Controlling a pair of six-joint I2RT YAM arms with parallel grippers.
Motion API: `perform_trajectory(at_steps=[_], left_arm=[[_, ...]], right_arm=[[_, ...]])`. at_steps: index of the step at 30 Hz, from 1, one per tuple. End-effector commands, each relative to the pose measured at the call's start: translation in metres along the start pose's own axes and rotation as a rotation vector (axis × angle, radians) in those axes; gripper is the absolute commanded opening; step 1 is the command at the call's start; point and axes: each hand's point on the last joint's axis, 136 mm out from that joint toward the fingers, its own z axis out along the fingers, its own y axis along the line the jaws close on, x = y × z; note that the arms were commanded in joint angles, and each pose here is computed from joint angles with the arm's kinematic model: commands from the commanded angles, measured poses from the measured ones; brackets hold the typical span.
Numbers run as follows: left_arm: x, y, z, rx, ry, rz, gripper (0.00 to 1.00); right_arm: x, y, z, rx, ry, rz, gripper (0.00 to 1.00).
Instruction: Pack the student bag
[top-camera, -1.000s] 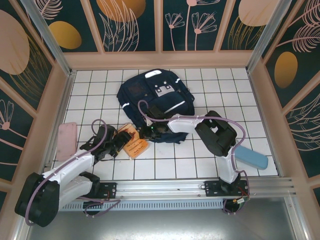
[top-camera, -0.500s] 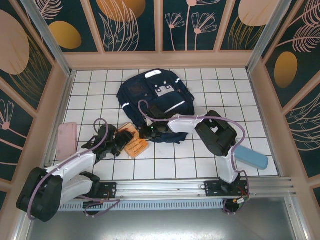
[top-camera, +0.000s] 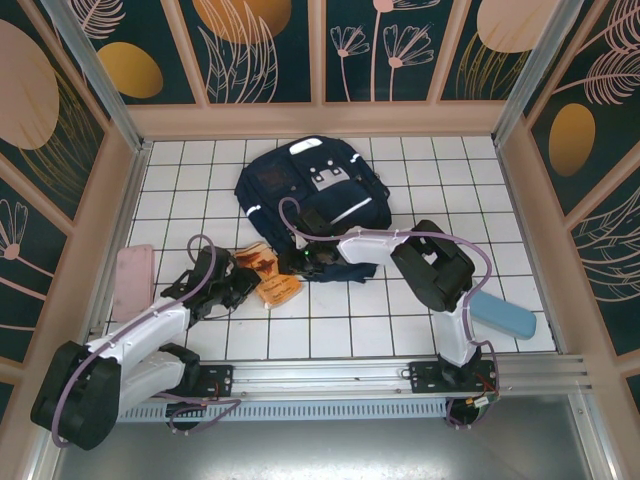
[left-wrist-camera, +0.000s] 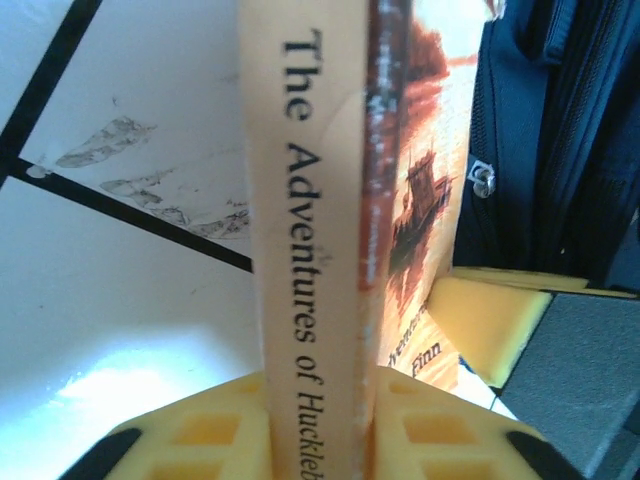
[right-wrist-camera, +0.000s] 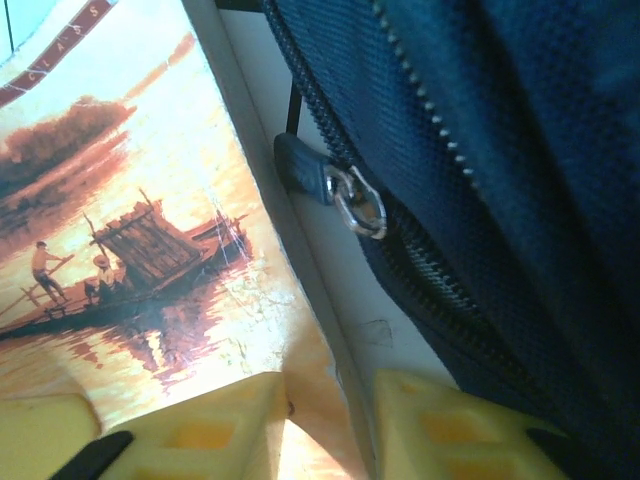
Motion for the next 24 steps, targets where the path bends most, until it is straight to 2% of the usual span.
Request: perform_trajectory(at_steps=[1, 6, 11, 17, 19, 22, 24], left_arm=[[-0.016, -0.015, -0.011, -0.007, -0.072, 0.042, 0.17], [-0.040, -0.019, -0.038, -0.089, -0.202, 0.080, 0.13], [-0.063, -0.050, -0.073, -0.055, -0.326, 0.133, 0.08], [-0.082, -0.117, -0.101, 0.119, -0.409, 0.198, 0.09], [-0.086, -0.143, -0.105, 0.206, -0.415, 0.214, 0.09], [-0.086, -0.177, -0.105, 0.356, -0.398, 0.201, 0.09], [-0.083, -0.197, -0.099, 0.466, -0.358, 0.180, 0.09]], right_arm=[[0.023, -0.038, 0.002, 0.131, 0.053, 0.043, 0.37], [0.011, 0.006, -0.029, 0.015, -0.013, -0.037, 0.57], [-0.004, 0.031, -0.065, -0.039, -0.091, -0.061, 0.65], [-0.019, 0.052, -0.110, -0.162, -0.202, -0.053, 0.76], [-0.028, 0.059, -0.132, -0.217, -0.266, -0.048, 0.84], [-0.032, 0.074, -0.166, -0.406, -0.333, -0.016, 0.96], [-0.036, 0.081, -0.187, -0.530, -0.372, 0.025, 0.99]])
